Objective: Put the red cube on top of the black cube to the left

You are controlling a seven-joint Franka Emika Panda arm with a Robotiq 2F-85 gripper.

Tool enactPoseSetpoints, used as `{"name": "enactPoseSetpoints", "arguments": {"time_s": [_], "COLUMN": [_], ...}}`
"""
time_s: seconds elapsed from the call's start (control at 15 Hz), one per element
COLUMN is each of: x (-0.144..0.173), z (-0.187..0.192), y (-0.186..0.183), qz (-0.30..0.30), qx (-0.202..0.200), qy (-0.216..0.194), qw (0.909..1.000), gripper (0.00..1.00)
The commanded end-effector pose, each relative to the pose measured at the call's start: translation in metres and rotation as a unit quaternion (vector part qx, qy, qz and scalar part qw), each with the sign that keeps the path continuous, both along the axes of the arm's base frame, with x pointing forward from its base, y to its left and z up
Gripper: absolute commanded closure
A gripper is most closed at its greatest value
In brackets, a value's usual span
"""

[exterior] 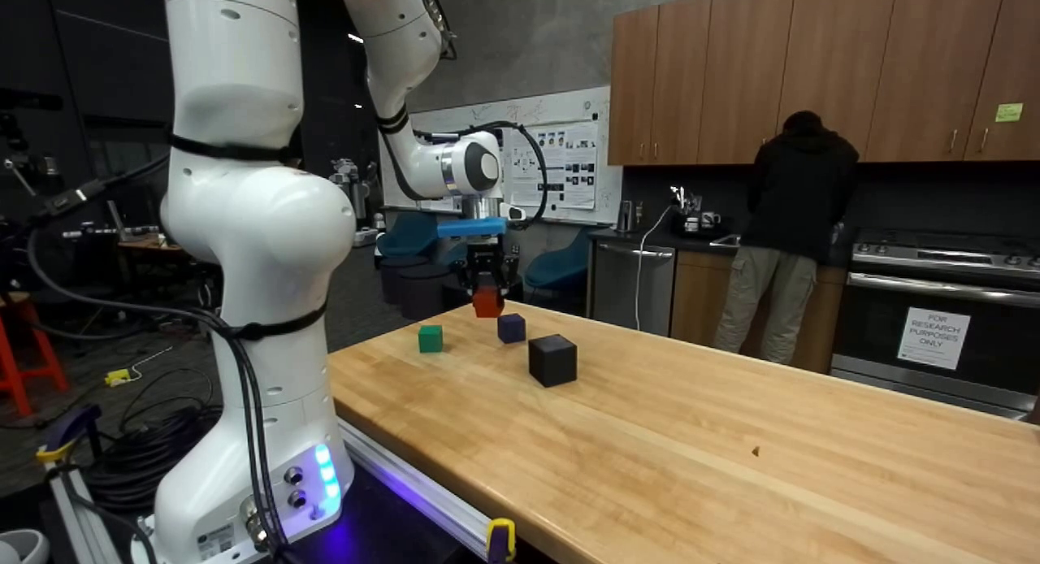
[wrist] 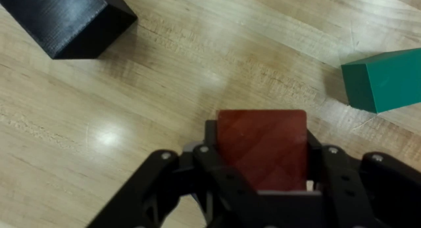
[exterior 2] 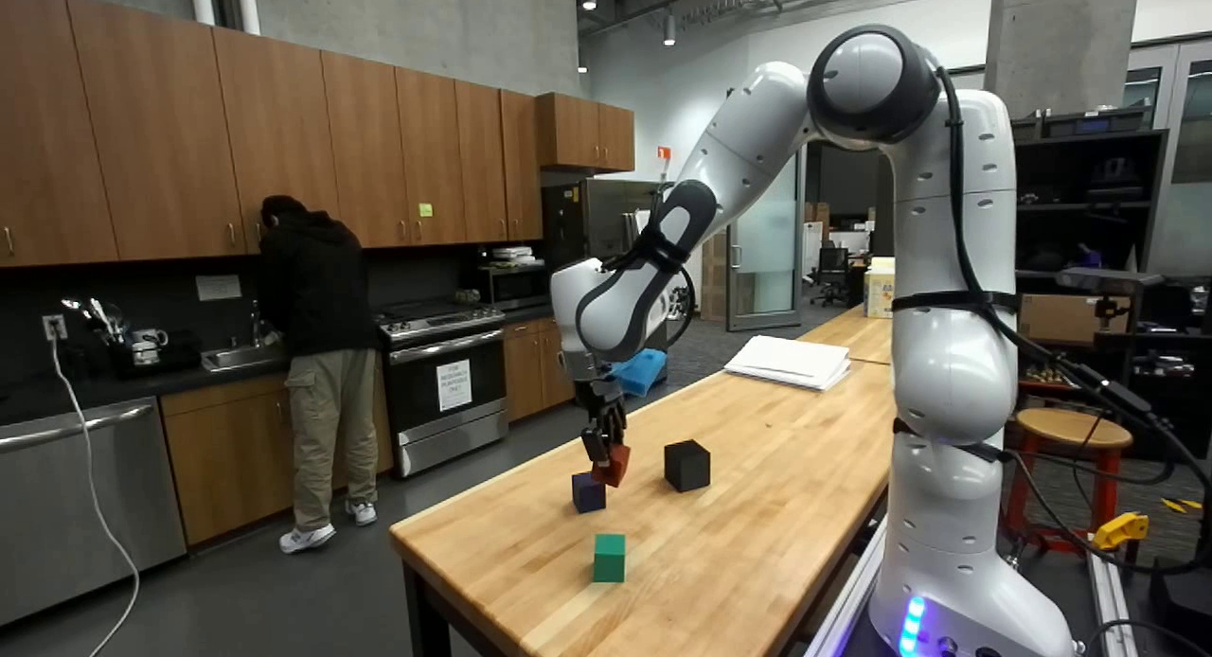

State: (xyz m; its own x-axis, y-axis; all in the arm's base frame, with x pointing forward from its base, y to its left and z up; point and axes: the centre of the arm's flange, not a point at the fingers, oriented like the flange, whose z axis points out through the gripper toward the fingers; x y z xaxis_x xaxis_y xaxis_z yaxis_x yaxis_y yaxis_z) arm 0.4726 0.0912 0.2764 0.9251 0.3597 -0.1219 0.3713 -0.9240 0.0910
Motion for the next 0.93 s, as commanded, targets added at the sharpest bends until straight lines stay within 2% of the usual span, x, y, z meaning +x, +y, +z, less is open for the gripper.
{"name": "enactPoseSetpoints", "arguments": {"time_s": [0.0, 0.87], "x": [0.027, 0.07], "z": [-0.001, -0.007], "y": [0.01, 0.01], "qz": [0.0, -0.008], "qx": [-0.016, -0.032], "qy": [0.011, 0.042], "qw": [0.9998, 0.9986], "gripper": [0.7, 0.7]}}
